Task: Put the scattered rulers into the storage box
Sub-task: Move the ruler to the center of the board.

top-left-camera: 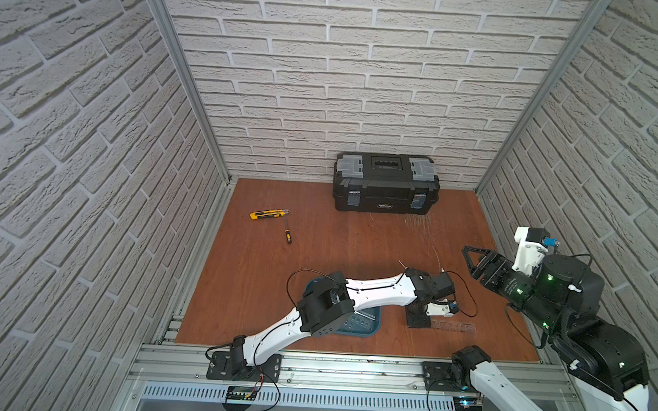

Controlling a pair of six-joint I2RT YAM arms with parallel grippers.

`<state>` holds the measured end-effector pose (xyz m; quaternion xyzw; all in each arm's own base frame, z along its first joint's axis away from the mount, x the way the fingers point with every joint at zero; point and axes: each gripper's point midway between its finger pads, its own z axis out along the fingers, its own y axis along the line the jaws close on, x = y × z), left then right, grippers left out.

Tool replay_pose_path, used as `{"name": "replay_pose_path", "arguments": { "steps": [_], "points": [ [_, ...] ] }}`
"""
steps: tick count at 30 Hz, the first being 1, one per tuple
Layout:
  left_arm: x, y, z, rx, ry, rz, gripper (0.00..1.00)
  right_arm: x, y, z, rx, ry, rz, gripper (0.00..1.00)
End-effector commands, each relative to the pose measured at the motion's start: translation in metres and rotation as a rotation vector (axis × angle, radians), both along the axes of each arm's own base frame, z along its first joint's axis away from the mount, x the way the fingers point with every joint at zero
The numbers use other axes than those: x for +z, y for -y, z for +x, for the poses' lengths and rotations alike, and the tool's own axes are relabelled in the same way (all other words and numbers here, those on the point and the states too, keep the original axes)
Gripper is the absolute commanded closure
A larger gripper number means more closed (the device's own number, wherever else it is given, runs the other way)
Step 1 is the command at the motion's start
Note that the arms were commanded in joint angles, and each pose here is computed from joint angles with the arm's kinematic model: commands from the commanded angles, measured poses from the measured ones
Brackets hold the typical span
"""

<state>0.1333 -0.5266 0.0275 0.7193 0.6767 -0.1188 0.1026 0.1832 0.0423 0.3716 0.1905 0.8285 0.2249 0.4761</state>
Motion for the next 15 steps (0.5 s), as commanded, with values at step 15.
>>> {"name": "replay_pose_path", "arguments": {
  "steps": [15],
  "points": [
    [-0.039, -0.024, -0.027, -0.123, 0.016, 0.18, 0.47, 0.023, 0.008, -0.009, -0.022, 0.075, 0.001, 0.33]
  ]
}}
